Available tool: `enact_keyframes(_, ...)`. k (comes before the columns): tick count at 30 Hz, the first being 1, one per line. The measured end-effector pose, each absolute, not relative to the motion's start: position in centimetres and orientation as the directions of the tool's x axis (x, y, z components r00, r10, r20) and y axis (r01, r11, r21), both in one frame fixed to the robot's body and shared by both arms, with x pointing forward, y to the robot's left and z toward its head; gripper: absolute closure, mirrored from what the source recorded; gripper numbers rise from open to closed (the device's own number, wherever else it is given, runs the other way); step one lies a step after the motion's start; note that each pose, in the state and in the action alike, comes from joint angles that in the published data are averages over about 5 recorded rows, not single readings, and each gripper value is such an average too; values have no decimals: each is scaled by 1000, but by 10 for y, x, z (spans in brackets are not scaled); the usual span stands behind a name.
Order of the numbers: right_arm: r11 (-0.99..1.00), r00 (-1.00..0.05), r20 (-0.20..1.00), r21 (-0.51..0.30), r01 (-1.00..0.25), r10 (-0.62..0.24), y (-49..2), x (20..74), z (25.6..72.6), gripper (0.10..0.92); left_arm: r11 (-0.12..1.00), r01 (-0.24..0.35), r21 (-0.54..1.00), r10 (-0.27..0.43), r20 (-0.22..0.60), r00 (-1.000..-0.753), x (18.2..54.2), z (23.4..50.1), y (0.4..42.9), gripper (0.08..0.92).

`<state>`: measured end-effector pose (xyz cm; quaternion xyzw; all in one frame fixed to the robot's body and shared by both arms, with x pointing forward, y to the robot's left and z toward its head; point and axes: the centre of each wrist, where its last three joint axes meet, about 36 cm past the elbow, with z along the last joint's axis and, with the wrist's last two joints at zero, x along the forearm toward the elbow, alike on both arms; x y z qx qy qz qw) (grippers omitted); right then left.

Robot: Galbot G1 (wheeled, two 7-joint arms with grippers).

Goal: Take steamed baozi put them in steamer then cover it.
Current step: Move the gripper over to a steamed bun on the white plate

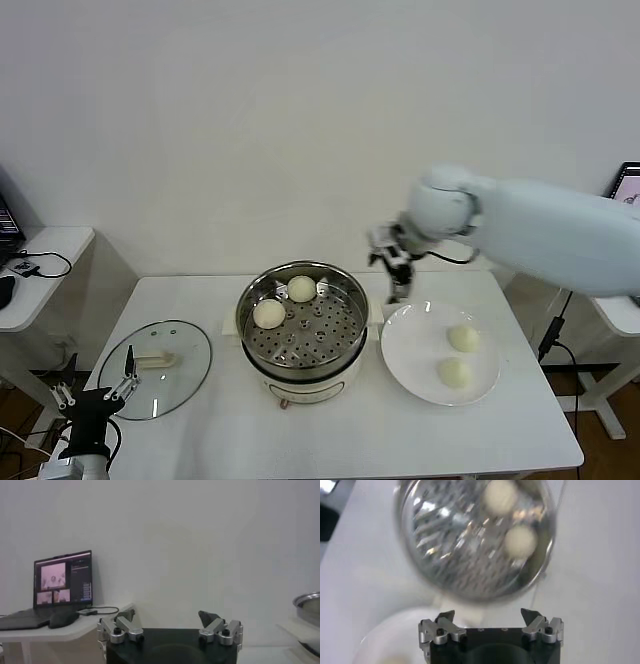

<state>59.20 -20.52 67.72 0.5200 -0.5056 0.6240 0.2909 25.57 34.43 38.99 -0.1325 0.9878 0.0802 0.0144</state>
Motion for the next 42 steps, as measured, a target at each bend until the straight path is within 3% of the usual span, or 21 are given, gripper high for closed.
enact_keyframes(8,-287,-273,957,-290,-913,-101,-288,563,637,200,952,-263,157,-260,-41,-965,255,385,343,177)
enact_keyframes(15,-257,-248,966,-260,-931,-76,-323,544,593,199,952,-263,159,-260,-38,-965,255,385,342,177)
enact_keyframes(28,-206,-209,976,-218,-954,-64,-349,527,518,200,947,-272,170,-270,-34,-962,253,385,347,177)
enact_keyframes(42,-168,-219,973,-227,-959,-66,-353,540,474,200,944,-281,172,-280,-34,-959,253,384,351,177)
